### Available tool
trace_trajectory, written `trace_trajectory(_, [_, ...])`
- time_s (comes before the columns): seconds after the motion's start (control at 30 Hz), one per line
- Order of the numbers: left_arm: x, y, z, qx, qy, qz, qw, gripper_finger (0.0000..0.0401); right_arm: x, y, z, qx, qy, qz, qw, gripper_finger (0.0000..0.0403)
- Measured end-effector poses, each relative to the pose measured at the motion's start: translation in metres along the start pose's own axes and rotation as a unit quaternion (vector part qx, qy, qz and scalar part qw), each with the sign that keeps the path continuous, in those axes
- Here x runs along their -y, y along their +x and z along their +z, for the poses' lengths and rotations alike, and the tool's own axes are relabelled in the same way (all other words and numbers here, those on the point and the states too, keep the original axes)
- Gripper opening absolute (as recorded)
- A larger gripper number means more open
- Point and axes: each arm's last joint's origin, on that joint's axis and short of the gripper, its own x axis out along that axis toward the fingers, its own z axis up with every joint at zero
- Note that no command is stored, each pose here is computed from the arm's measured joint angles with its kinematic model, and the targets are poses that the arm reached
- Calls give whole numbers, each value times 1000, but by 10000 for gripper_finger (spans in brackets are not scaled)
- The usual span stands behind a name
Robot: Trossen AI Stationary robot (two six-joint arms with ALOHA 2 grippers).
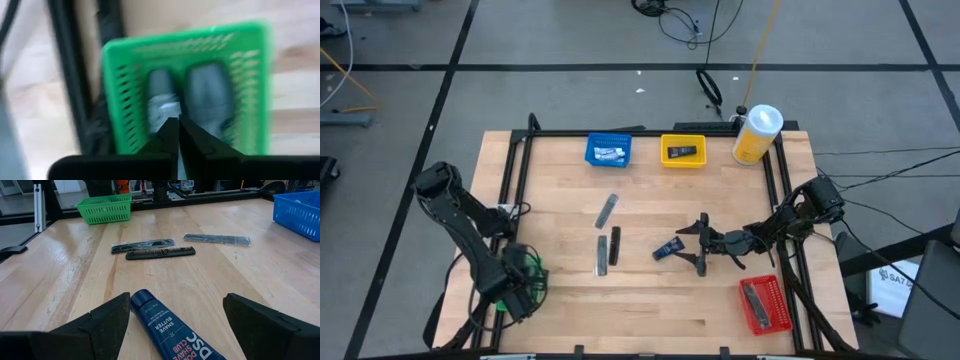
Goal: Pick & Place Travel size toiletries
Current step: Put the blue shave cream into the yellow bin
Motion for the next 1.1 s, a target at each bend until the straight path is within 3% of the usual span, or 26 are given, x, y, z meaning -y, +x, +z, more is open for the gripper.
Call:
trace_trajectory(0.1, [4, 0, 1, 40, 7, -59, 997, 4, 0, 0, 0, 0, -1, 0, 1000, 308])
trace_trajectory(0.2, [11, -2, 4, 112, 19, -153, 982, 14, 0, 0, 0, 0, -1, -1, 1000, 308])
trace_trajectory(0.33, [22, -8, 8, 229, 32, -293, 928, 11, 1, 0, 0, 3, 8, -14, 1000, 308])
trace_trajectory(0.43, [37, -11, 12, 312, 46, -356, 879, 2, 1, 0, 1, 4, -1, 1, 1000, 308])
trace_trajectory(0.53, [57, -11, 19, 369, 67, -361, 854, 10, -1, 2, 10, 4, -11, 69, 998, 308])
trace_trajectory(0.73, [113, 1, 43, 412, 137, -293, 852, 25, -5, 21, 29, -61, -72, 168, 981, 308])
trace_trajectory(0.93, [177, 16, 73, 415, 232, -277, 835, 26, -4, 50, 33, -174, -176, 142, 958, 308])
trace_trajectory(1.1, [220, 21, 97, 414, 295, -335, 793, 26, 10, 52, 29, -186, -186, 102, 959, 308])
